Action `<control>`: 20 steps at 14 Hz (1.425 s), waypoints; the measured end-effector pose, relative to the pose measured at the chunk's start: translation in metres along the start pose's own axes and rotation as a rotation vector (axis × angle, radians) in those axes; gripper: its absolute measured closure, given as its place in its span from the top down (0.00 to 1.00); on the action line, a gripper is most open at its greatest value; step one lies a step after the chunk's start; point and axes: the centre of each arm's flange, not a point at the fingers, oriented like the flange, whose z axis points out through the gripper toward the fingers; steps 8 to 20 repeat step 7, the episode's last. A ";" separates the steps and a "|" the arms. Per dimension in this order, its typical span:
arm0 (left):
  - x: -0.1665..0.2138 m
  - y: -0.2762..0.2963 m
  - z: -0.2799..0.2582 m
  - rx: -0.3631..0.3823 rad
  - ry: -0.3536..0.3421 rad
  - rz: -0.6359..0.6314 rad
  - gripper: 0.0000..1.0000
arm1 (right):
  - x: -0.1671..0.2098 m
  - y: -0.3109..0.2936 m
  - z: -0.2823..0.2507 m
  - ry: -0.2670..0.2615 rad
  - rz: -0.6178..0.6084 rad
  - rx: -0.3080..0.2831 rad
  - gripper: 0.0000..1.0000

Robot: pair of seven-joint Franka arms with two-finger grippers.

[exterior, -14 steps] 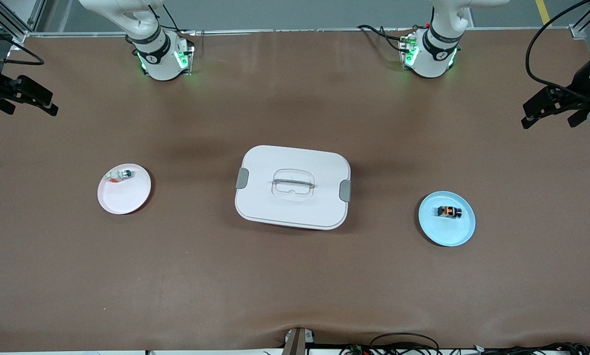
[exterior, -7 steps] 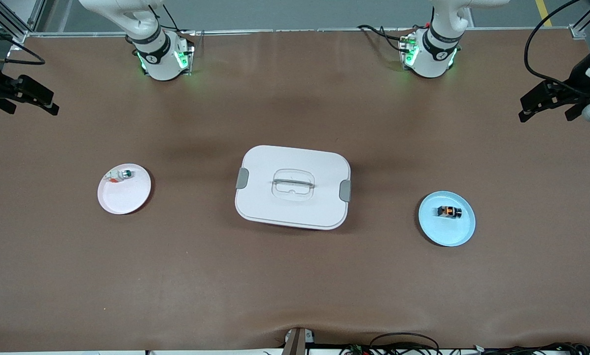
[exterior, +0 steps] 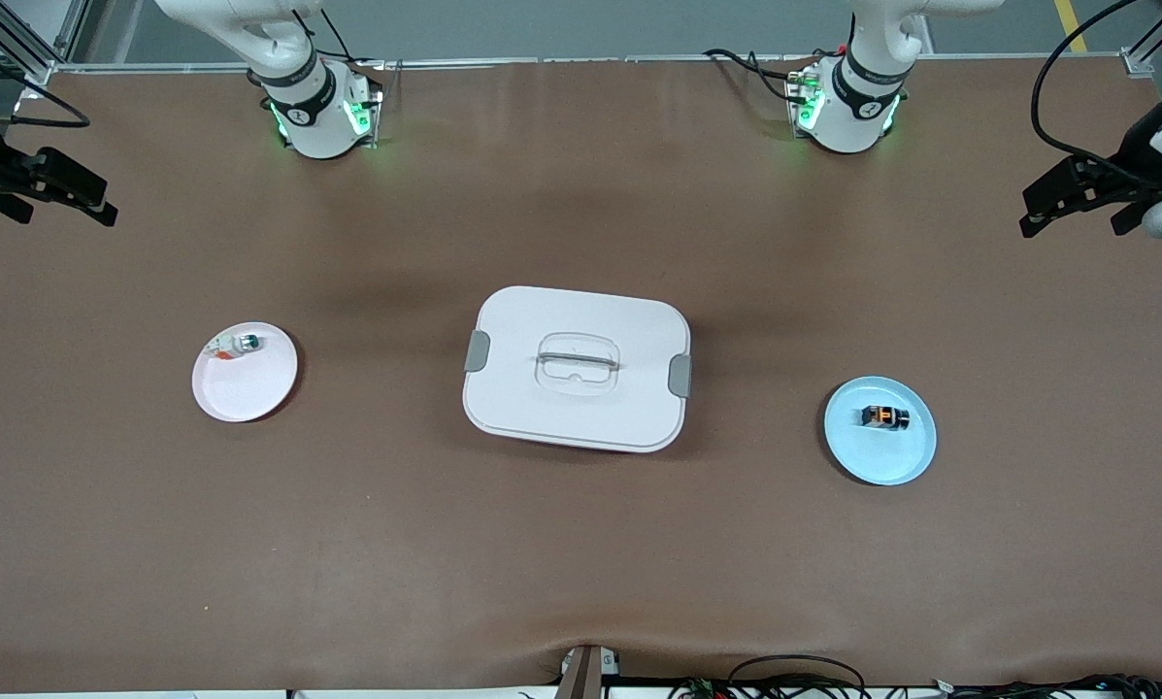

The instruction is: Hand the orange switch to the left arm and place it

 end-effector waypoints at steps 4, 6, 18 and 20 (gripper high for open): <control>0.001 0.000 0.004 0.001 -0.015 0.001 1.00 | -0.001 0.000 0.001 -0.009 0.000 0.000 1.00; 0.001 0.000 0.005 0.002 -0.017 0.001 1.00 | -0.001 0.000 0.001 -0.008 0.000 0.000 1.00; 0.001 0.000 0.005 0.002 -0.017 0.001 1.00 | -0.001 0.000 0.001 -0.008 0.000 0.000 1.00; 0.001 0.000 0.005 0.002 -0.017 0.001 1.00 | -0.001 0.000 0.001 -0.008 0.000 0.000 1.00</control>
